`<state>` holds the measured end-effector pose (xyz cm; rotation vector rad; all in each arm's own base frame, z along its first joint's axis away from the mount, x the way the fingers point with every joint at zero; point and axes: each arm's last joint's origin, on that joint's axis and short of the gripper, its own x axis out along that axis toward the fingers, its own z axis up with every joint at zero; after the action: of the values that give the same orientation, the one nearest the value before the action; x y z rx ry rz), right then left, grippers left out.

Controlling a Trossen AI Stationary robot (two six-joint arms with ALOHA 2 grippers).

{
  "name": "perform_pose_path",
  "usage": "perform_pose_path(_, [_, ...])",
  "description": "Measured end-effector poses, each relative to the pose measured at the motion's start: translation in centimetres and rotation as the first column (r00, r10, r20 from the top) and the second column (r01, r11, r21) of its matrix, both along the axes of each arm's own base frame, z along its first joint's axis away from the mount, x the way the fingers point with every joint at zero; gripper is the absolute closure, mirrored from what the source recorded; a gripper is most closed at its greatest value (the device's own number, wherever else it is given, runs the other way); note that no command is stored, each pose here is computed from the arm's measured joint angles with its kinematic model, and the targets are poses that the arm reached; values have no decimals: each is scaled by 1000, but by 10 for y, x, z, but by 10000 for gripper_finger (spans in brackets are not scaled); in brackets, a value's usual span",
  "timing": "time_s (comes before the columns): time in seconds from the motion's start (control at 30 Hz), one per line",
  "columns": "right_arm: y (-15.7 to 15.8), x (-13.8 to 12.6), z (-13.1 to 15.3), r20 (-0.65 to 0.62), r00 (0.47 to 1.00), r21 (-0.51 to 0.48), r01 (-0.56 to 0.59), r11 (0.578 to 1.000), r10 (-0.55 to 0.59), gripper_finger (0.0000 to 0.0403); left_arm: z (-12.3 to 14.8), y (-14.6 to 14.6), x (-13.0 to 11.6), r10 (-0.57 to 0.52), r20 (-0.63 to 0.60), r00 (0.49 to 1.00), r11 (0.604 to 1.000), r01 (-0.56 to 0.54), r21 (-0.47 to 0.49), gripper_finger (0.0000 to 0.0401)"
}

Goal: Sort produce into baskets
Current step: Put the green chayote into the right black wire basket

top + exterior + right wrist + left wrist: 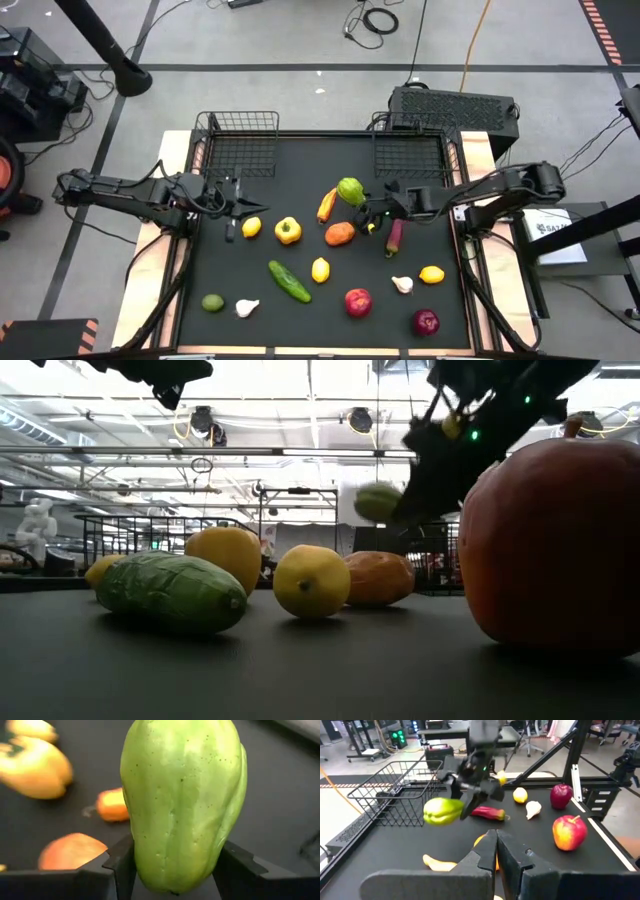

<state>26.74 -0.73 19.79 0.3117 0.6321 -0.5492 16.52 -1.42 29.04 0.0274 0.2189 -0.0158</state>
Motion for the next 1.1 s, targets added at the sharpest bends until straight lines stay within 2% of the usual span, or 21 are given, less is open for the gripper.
perform_pose_path(0.13, [0, -8, 22, 24, 992, -117, -124, 985, 128, 197, 0, 0, 0, 6, 1, 1000, 1000, -6, 1, 383])
perform_pose_path(0.27, [4, -14, 38, 26, 973, -236, -217, 947, 229, 197, 0, 0, 0, 11, 1, 1000, 1000, -11, 2, 383])
perform_pose_path(0.33, [8, -16, 40, -22, 953, -296, -294, 909, 301, 197, 0, 1, 0, 25, 2, 1000, 1000, -25, 5, 383])
perform_pose_path(0.47, [19, -17, 41, -111, 874, -374, -478, 795, 473, 197, 0, 1, 0, 40, 3, 999, 999, -40, 8, 383])
perform_pose_path(0.77, [34, -17, 40, -247, 783, -477, -611, 632, 570, 197, 0, 1, 0, 46, 3, 999, 999, -46, 8, 383])
perform_pose_path(0.93, [37, -17, 40, -254, 772, -483, -624, 615, 583, 197, 0, 1, 0, 46, 3, 999, 999, -46, 8, 383])
perform_pose_path(1.1, [37, -17, 40, -228, 786, -468, -606, 643, 575, 197, 0, 1, 0, 50, 3, 999, 999, -50, 9, 383])
